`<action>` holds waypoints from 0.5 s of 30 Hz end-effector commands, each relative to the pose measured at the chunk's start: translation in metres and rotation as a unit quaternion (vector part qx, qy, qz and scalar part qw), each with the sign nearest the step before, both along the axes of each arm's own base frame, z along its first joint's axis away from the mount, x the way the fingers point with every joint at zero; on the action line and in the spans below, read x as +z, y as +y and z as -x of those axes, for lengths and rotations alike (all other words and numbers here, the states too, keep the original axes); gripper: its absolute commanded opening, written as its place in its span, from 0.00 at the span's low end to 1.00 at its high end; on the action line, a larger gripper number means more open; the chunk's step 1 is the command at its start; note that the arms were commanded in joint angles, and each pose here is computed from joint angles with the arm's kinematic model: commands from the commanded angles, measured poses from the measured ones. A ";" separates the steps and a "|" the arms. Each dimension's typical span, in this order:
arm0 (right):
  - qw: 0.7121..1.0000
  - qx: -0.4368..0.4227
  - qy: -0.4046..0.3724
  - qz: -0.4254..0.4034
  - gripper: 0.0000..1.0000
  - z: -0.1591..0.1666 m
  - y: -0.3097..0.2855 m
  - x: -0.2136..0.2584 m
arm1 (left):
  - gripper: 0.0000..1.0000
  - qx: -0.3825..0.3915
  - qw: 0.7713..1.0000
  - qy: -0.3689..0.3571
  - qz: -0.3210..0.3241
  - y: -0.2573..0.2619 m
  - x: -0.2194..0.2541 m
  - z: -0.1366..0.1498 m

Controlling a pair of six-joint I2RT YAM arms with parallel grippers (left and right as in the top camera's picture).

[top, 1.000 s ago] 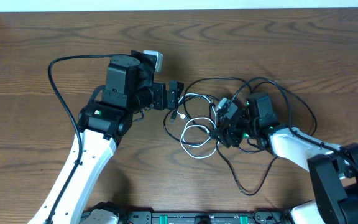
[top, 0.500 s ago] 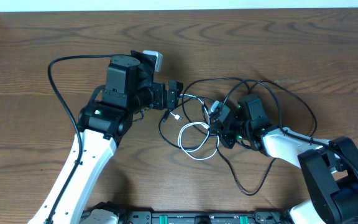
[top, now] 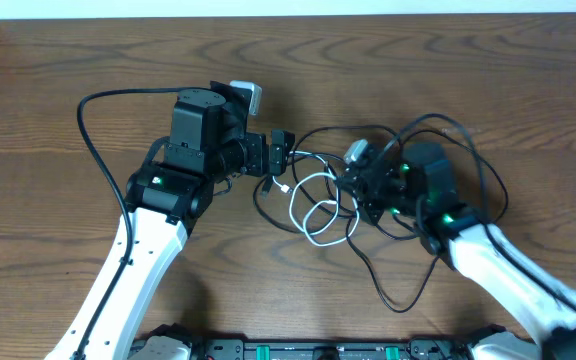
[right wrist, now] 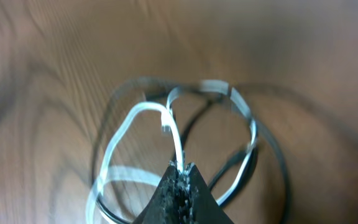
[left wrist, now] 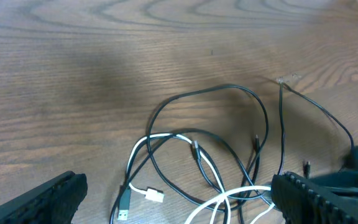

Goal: Untangle cables

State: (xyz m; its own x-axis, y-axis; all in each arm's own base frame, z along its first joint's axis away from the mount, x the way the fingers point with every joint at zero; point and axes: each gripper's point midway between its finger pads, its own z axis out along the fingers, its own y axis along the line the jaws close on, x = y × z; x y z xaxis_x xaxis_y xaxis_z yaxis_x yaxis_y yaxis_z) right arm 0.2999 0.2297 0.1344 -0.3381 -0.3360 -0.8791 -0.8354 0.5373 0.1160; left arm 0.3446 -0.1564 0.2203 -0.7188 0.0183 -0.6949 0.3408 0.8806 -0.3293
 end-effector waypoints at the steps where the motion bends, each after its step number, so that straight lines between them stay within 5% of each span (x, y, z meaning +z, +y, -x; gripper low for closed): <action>1: 0.997 0.002 -0.058 -0.040 0.01 0.007 0.001 0.053 | 1.00 0.008 1.000 -0.005 0.001 0.002 0.007 -0.004; 6: 0.970 0.004 -0.219 -0.110 0.01 0.021 -0.005 0.152 | 1.00 0.008 1.000 -0.006 0.001 0.002 0.007 -0.005; 10: 0.917 -0.025 -0.362 -0.166 0.01 0.038 -0.023 0.234 | 1.00 0.008 1.000 -0.005 0.001 0.002 0.007 -0.004; 15: 0.876 -0.061 -0.436 -0.198 0.01 0.051 -0.040 0.279 | 1.00 0.008 1.000 -0.006 0.001 0.002 0.007 -0.005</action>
